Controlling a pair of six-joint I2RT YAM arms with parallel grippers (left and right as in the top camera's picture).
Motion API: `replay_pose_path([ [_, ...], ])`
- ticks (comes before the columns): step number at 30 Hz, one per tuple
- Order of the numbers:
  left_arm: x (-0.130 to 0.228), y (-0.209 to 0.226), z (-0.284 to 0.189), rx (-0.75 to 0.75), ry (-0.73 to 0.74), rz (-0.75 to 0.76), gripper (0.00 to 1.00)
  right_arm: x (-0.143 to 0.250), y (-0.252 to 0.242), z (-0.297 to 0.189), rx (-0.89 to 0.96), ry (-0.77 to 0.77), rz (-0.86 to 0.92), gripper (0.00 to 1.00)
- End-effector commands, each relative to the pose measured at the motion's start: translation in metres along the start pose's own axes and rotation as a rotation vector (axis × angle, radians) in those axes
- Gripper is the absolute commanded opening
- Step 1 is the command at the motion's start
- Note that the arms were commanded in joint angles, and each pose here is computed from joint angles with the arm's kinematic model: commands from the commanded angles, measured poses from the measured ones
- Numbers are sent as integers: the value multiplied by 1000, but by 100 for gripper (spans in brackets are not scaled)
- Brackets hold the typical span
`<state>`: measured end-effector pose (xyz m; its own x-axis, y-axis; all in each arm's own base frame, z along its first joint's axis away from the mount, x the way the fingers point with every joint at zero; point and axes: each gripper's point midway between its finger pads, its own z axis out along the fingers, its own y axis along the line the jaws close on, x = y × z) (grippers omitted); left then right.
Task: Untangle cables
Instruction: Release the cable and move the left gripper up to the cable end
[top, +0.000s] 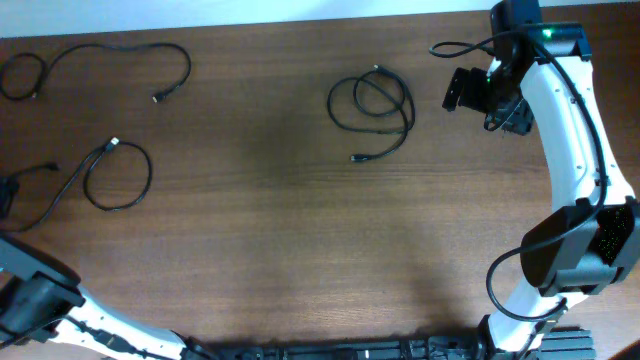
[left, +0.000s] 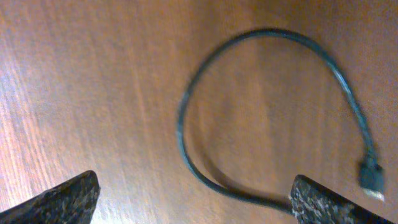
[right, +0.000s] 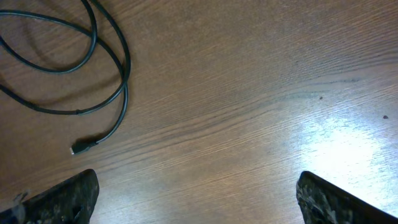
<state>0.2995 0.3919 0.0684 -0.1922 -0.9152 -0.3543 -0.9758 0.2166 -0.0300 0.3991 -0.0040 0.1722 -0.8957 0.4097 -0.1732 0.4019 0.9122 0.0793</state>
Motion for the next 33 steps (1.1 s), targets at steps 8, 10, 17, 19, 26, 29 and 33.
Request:
replay_pose_path([
  [8,16,22,51,-36,46,-22,89,1,-4,3,17,7,0,99],
  [10,12,20,54,-28,32,-24,63,1,-4,3,17,7,0,99],
  [17,29,24,82,-55,88,-16,43,1,-4,3,17,7,0,99],
  [19,24,22,82,-45,67,-19,42,1,-4,3,17,7,0,99],
  [26,10,-34,77,248,46,-27,7,1,-4,3,17,7,0,99],
  [29,-2,-57,71,319,-15,-6,4,1,-4,3,17,7,0,99],
  [33,-33,-75,49,367,-97,7,4,1,-4,3,17,7,0,99],
])
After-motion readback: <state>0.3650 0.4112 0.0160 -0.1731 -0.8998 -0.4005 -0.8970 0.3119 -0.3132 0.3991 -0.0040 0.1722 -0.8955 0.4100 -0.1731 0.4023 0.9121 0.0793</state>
